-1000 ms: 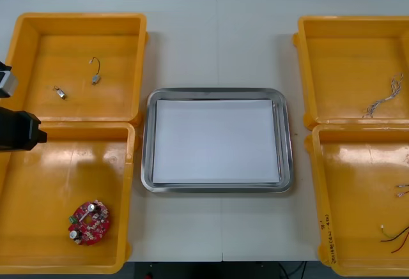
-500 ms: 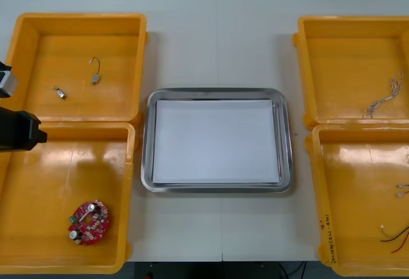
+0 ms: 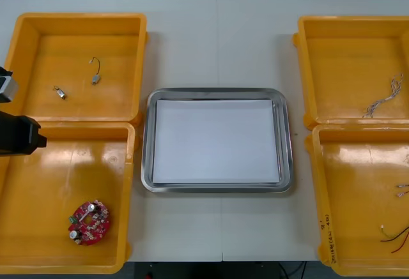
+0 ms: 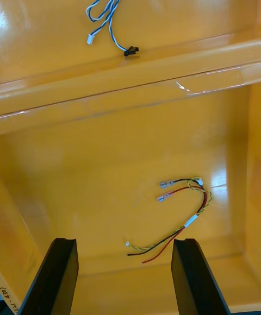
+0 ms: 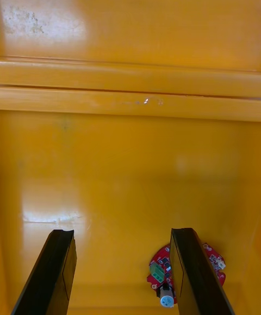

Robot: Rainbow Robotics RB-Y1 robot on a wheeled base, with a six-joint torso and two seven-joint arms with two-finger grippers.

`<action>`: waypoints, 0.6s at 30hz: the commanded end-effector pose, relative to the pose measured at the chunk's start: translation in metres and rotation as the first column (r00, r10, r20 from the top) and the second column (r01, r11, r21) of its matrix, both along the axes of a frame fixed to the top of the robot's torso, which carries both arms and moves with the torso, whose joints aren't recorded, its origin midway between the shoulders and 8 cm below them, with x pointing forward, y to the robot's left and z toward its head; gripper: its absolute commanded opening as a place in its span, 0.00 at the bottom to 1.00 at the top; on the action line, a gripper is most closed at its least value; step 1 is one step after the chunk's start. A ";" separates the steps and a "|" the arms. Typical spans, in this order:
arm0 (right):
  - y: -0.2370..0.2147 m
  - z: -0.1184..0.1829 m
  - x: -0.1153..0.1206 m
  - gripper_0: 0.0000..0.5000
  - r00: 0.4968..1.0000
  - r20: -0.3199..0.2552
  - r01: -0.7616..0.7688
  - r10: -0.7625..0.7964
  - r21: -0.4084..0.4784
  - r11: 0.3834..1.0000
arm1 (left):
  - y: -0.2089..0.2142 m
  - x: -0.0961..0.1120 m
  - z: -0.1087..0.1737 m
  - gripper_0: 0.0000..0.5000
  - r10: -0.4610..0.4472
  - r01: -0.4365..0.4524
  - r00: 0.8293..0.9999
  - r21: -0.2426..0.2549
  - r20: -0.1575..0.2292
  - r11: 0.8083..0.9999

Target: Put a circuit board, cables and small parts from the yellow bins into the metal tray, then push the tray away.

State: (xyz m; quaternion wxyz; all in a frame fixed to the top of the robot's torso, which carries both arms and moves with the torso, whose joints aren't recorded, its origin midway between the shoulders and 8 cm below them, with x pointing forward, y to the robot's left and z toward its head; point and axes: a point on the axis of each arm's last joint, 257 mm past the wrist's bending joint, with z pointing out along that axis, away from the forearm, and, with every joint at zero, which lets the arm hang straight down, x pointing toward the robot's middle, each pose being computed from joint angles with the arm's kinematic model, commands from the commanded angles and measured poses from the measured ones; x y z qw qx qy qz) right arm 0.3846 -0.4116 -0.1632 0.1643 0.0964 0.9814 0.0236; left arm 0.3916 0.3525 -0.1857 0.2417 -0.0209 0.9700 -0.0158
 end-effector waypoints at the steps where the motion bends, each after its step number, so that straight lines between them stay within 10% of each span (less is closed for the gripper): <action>1: -0.018 0.014 -0.002 1.00 1.000 0.023 0.015 -0.013 -0.051 0.999 | 0.013 -0.008 0.000 1.00 0.071 -0.071 0.997 0.009 -0.022 0.997; 18: -0.020 0.007 -0.006 1.00 0.999 0.022 0.039 -0.038 -0.028 0.999 | 0.009 -0.025 -0.015 1.00 0.216 -0.217 0.976 -0.089 -0.029 0.972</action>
